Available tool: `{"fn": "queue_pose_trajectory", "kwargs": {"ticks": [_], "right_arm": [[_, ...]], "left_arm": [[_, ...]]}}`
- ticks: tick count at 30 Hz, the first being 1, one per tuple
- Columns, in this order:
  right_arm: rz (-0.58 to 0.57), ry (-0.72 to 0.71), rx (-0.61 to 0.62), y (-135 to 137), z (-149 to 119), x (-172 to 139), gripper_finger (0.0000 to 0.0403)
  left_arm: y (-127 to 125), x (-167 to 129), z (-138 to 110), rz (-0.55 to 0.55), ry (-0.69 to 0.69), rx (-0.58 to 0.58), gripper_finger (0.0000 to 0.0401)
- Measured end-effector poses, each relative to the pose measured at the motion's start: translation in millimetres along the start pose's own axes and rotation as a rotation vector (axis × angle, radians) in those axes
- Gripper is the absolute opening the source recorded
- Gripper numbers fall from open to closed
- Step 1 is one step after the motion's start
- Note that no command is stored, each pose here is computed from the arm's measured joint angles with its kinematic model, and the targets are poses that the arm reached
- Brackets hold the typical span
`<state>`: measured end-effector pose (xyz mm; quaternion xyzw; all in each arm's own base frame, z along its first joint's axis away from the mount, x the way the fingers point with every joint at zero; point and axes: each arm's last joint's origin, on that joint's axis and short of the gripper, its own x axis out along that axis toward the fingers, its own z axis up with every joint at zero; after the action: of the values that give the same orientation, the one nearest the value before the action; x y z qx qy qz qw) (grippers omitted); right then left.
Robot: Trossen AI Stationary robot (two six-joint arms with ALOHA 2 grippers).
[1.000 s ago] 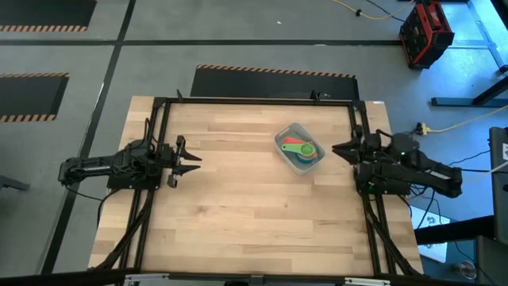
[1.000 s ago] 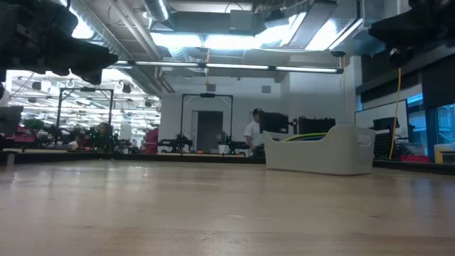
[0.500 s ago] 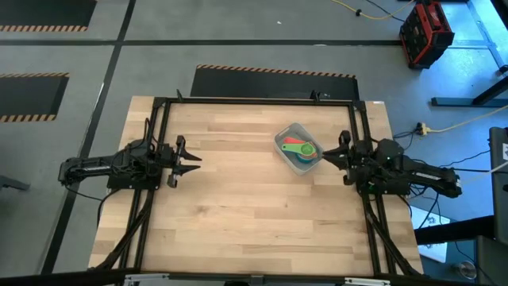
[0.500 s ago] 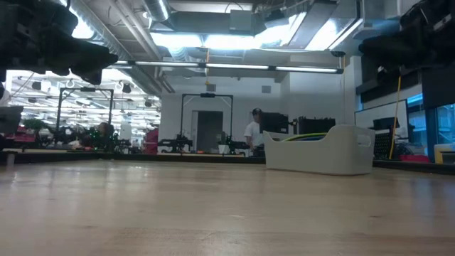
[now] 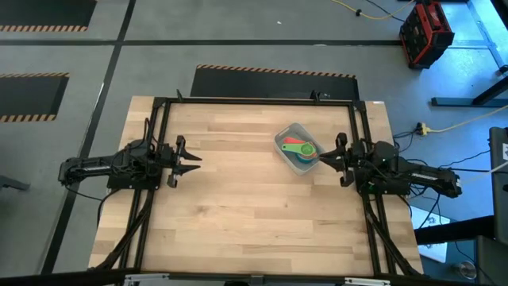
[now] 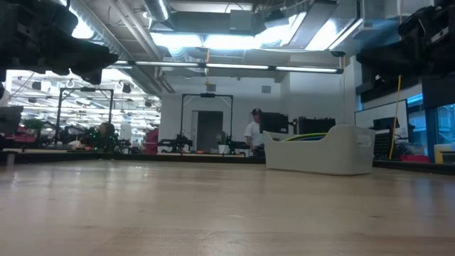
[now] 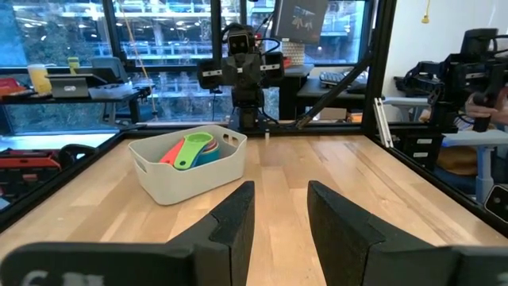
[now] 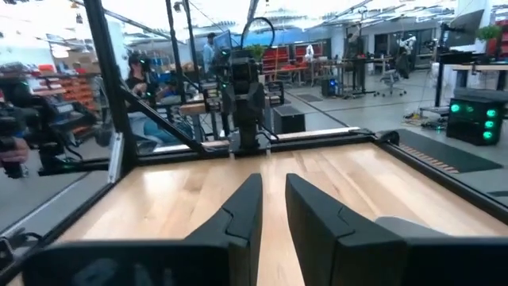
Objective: Nest measuring cups in basket
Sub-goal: Return to Home Position
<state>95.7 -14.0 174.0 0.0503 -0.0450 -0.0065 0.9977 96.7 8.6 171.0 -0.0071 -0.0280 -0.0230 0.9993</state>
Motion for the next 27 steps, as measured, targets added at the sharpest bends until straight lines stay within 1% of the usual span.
{"fn": "queue_pose_trajectory", "kwargs": {"ticks": [3, 6, 9, 14, 27], "right_arm": [[-0.052, 0.043, -0.01, -1.9, -4.5, -0.1, 0.0064], [-0.086, 0.047, -0.038, -3.0, -4.9, 0.2, 0.0064], [-0.088, 0.055, -0.057, -3.2, -5.6, 0.6, 0.0064], [-0.089, 0.063, -0.062, -3.4, -6.2, 1.0, 0.0064], [-0.089, 0.063, -0.061, -3.4, -6.2, 1.0, 0.0064]], "left_arm": [[0.0, 0.0, 0.0, 0.0, 0.0, 0.0, 0.0111], [0.0, 0.0, 0.0, 0.0, 0.0, 0.0, 0.0111], [0.0, 0.0, -0.2, 0.0, 0.002, 0.0, 0.0111], [0.6, 0.0, -1.0, 0.019, 0.01, 0.003, 0.0111], [0.6, 0.0, -1.3, 0.02, 0.013, 0.005, 0.0111]]}}
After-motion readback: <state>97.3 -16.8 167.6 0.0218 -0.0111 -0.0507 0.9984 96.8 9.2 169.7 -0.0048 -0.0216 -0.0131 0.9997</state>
